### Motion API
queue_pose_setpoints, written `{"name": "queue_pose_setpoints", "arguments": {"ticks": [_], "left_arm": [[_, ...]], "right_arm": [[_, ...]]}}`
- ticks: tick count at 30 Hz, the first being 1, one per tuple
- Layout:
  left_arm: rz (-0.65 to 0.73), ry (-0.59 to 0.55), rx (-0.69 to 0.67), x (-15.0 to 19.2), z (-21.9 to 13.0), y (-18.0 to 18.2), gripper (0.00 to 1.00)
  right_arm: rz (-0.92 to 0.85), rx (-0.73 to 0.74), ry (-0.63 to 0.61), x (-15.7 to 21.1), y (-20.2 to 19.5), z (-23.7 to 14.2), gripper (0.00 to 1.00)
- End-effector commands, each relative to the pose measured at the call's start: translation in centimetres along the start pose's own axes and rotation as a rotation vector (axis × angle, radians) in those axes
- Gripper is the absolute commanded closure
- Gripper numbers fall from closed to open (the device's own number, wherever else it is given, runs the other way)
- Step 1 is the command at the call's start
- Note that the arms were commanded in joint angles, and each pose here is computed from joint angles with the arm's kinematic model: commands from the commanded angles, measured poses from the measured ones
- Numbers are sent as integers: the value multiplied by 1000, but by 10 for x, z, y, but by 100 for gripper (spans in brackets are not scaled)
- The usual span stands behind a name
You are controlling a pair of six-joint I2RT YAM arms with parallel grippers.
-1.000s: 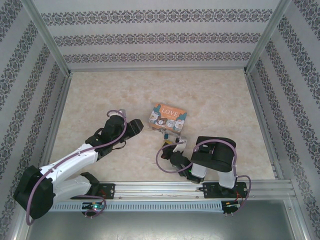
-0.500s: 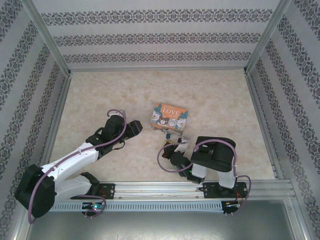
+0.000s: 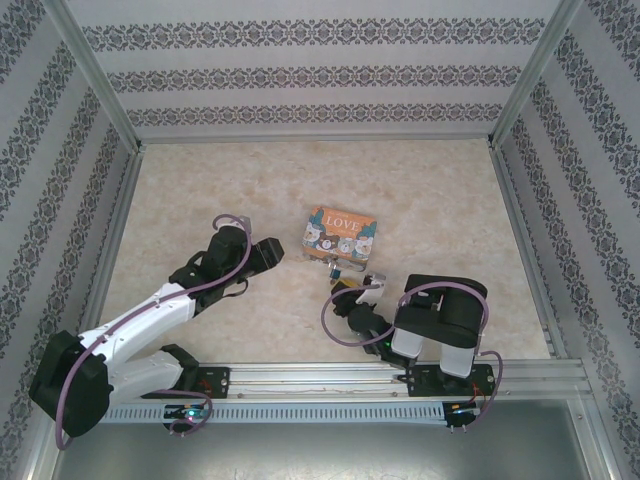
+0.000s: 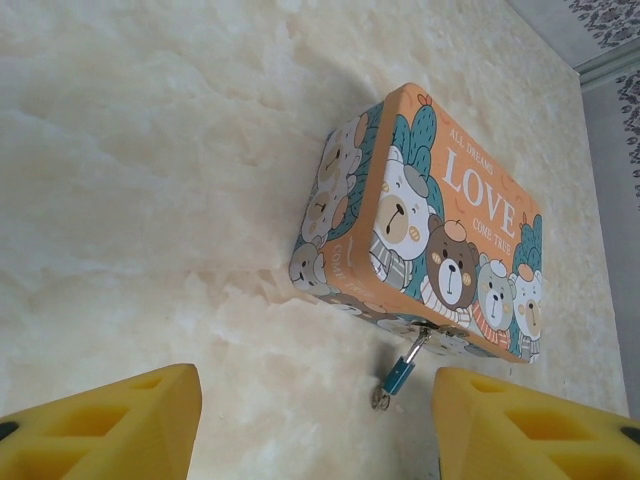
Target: Unlock a padlock with a key
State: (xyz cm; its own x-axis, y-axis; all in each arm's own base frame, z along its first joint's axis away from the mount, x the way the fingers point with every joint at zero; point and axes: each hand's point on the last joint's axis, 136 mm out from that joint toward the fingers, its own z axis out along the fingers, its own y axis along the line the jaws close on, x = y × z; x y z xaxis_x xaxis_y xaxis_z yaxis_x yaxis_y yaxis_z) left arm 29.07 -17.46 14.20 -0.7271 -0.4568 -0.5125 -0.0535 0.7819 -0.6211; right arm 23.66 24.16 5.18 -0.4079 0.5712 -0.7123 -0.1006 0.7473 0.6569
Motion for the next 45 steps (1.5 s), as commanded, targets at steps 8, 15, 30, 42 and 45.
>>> {"name": "queue_pose_setpoints", "arguments": {"ticks": [8,15,30,42,45], "left_arm": [[61,-19,12,-16,-7,-9,29],[64,3,59,-19,3,-20,27],[123,209,160,-21,58,-50,26],[136,360,131,-22,114,-43,29],[134,402,126,-16,125,-39,33]], "right_arm": [[-20,5,-34,-19,-7,-9,66],[-51,-12,-35,-32,-1,-11,57],[-131,-4,100,-55,4,-18,2],[0,-174,345,-53,12,-21,1],[3,-179,359,-52,14,-18,2]]}}
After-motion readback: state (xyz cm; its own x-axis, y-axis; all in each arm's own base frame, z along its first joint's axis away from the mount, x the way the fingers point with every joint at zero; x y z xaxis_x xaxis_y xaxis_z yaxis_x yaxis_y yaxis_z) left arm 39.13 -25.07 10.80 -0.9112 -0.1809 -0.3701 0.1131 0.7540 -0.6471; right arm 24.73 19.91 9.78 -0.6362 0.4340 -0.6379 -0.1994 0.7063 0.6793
